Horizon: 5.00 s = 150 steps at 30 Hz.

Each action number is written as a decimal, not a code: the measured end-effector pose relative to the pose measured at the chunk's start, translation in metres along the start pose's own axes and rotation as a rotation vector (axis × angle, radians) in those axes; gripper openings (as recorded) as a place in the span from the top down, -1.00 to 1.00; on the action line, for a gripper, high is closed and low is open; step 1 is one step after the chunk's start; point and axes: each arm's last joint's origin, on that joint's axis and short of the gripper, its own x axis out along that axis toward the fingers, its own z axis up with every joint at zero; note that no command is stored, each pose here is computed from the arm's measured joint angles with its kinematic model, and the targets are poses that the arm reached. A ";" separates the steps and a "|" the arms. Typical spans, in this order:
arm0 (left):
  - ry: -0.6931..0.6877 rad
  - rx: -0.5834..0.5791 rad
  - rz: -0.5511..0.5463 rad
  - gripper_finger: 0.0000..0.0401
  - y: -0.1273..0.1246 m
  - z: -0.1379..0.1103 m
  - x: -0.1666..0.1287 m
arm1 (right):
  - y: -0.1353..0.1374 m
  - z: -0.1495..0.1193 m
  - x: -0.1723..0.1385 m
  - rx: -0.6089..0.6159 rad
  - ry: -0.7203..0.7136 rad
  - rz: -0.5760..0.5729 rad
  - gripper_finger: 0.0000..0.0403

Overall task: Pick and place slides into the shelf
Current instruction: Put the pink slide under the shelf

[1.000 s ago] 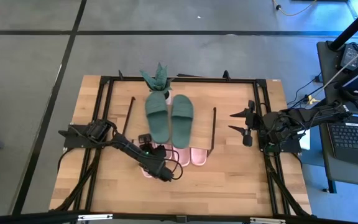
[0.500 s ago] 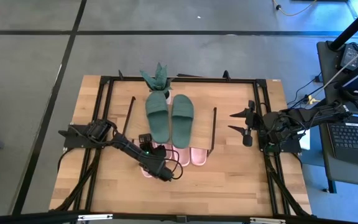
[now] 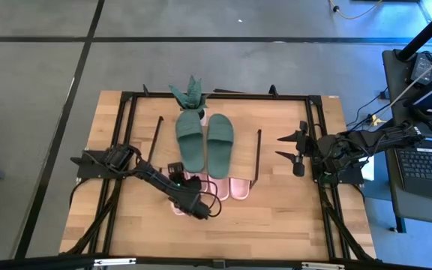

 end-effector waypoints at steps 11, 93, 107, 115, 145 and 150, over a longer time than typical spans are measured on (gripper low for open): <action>-0.108 -0.019 -0.034 0.65 0.002 0.005 -0.030 | 0.000 0.000 0.000 0.000 0.000 0.000 -0.09; -0.219 -0.298 -0.774 0.02 -0.046 0.001 -0.045 | -0.001 -0.010 0.000 0.108 0.096 -0.012 -0.09; -0.068 -0.203 -0.609 0.02 -0.037 -0.015 -0.032 | -0.001 -0.008 0.000 0.118 0.077 -0.010 -0.09; -0.058 -0.177 -0.574 0.02 -0.035 -0.018 -0.030 | -0.001 -0.008 0.000 0.120 0.075 -0.010 -0.09; -0.168 -0.131 -0.584 0.02 -0.050 -0.087 -0.051 | 0.000 -0.004 0.000 0.212 0.038 -0.006 -0.09; -0.152 -0.098 -0.547 0.02 -0.046 -0.094 -0.036 | 0.000 -0.004 0.000 0.226 0.034 -0.006 -0.09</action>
